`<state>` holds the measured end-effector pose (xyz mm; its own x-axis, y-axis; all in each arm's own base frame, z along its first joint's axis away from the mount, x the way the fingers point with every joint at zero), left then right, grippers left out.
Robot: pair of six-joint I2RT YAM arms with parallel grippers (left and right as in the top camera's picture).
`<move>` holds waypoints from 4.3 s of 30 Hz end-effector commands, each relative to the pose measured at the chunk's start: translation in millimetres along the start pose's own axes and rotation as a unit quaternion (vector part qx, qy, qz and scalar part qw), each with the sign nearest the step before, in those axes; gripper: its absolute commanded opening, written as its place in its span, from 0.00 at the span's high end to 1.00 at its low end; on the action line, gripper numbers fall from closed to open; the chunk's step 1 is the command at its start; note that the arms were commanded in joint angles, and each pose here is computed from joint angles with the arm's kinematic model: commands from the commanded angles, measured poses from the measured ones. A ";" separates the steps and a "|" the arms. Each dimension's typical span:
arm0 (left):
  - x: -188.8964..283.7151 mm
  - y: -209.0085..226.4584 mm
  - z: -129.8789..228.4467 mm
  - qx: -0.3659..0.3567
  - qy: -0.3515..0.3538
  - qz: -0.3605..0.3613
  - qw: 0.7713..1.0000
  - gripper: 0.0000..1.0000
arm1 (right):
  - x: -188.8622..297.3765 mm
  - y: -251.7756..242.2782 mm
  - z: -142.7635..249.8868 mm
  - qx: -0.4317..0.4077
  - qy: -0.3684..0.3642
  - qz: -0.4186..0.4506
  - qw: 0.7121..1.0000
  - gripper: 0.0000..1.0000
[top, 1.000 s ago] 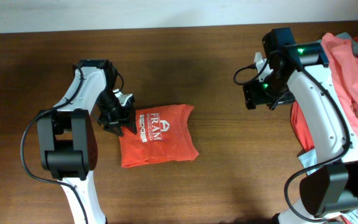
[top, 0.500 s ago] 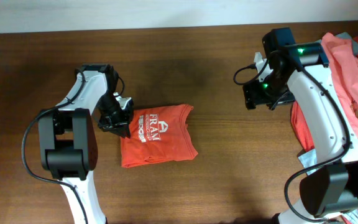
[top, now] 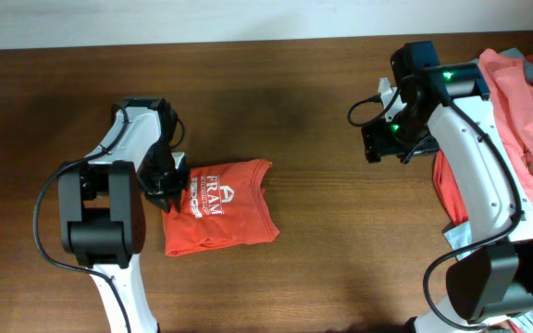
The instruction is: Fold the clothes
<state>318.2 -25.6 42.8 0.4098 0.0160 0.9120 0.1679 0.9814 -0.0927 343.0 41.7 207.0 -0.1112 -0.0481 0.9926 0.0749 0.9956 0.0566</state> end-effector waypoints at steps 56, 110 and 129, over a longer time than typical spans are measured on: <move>-26.8 -20.6 -23.1 -0.221 -0.053 0.161 0.961 0.25 | -1.5 -0.5 4.2 0.002 0.011 -0.002 1.000 0.23; -18.5 -27.3 -27.4 -0.155 -0.091 0.252 0.951 1.00 | -1.5 -0.7 5.5 0.002 0.014 -0.002 1.000 0.23; 27.1 225.9 -15.5 0.198 -0.267 0.155 0.930 0.99 | -7.3 -2.2 10.4 0.001 0.026 0.002 1.000 0.23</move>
<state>395.7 160.5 46.1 -0.1509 0.3559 0.9223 -0.1912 0.9048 -0.3804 335.2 40.9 201.4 -0.0709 -0.0438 0.9965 0.0778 0.9958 0.0493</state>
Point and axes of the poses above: each gripper's point midway between its finger pads, its own x axis back along the fingers, its own y axis along the line the jaws close on, z = x × y, the point moved 3 cm from there along x, back along the fingers, and after that the axes turned 11 degrees about -x, right-handed, at the moved point
